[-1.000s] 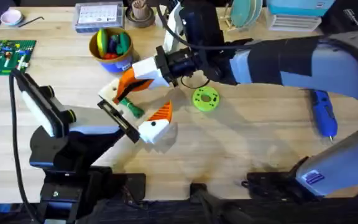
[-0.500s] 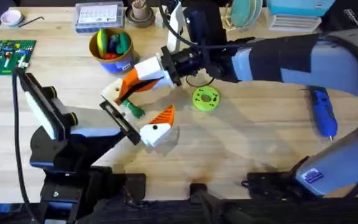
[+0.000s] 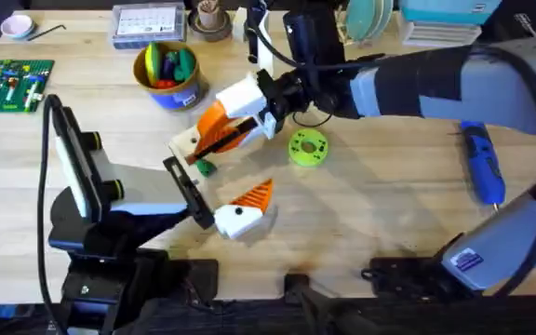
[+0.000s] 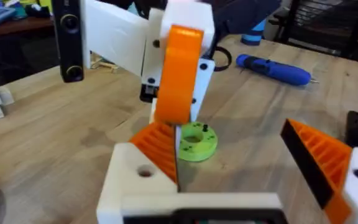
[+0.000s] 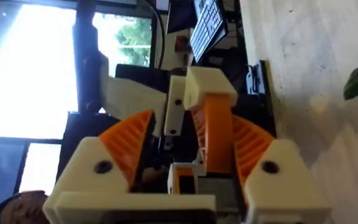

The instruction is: Pick up the gripper from the table and insert it into the empty holder that is missing its gripper. Then pick up a screw, insert it into the mounting hole, and use the screwdriver to tighten it. Finally, clean up the table by picking up the vegetable and placing it into the bucket.

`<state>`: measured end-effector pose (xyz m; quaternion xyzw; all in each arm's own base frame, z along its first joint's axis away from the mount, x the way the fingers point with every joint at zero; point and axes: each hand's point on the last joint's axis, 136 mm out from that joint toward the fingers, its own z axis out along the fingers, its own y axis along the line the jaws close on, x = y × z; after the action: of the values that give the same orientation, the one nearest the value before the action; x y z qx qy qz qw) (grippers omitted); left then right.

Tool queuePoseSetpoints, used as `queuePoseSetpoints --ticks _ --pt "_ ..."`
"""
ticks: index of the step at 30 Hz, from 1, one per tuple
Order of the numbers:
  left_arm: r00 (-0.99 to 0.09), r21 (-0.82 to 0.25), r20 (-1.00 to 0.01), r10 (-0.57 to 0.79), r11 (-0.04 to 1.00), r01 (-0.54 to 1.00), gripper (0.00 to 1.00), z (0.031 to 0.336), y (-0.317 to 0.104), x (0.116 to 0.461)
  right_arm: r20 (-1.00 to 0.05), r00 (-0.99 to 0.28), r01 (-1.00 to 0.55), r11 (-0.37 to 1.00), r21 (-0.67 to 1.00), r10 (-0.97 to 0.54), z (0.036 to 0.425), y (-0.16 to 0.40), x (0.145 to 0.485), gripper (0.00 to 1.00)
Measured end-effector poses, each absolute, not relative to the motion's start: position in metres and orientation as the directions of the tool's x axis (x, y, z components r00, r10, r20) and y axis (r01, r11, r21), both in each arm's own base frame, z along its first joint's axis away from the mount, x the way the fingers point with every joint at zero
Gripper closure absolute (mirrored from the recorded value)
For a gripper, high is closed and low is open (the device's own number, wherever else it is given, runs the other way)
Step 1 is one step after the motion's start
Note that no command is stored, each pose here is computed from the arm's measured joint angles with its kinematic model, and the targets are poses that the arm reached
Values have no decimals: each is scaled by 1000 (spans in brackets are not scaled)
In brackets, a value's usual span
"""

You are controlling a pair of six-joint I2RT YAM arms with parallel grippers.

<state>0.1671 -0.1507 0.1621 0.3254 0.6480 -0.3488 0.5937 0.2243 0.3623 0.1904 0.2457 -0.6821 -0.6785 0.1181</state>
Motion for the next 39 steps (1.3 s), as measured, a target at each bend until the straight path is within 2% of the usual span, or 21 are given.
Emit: queuePoseSetpoints --ticks 3,4,9,15,22,25,28,33,39 --pt "-87 -71 -996 8 508 858 8 162 -155 161 -187 -830 -171 -78 982 -526 195 359 218 41" --pt "-88 -72 -996 9 496 865 8 162 -157 159 -191 -828 -173 -83 981 -527 196 358 219 15" --pt "-90 -75 -996 9 475 877 8 162 -159 155 -209 -841 -191 -89 978 -499 196 350 230 10" --pt "-92 -77 -996 9 466 882 7 162 -160 153 -309 -879 -312 -52 949 -364 188 336 271 10" --pt "-92 -78 -996 9 461 884 7 162 -160 153 -458 -876 -475 102 874 -152 174 303 336 8" --pt "-92 -78 -996 9 459 885 7 162 -160 152 -503 -859 -510 223 831 -93 173 284 351 8" --pt "-92 -78 -996 9 459 885 7 162 -160 152 -554 -827 -546 367 753 -94 179 267 347 9" --pt "-92 -78 -996 9 456 887 7 162 -161 152 -645 -738 -619 579 530 -198 190 229 324 8" --pt "-92 -78 -996 9 456 887 7 162 -161 152 -632 -705 -586 767 261 -323 196 170 294 8"
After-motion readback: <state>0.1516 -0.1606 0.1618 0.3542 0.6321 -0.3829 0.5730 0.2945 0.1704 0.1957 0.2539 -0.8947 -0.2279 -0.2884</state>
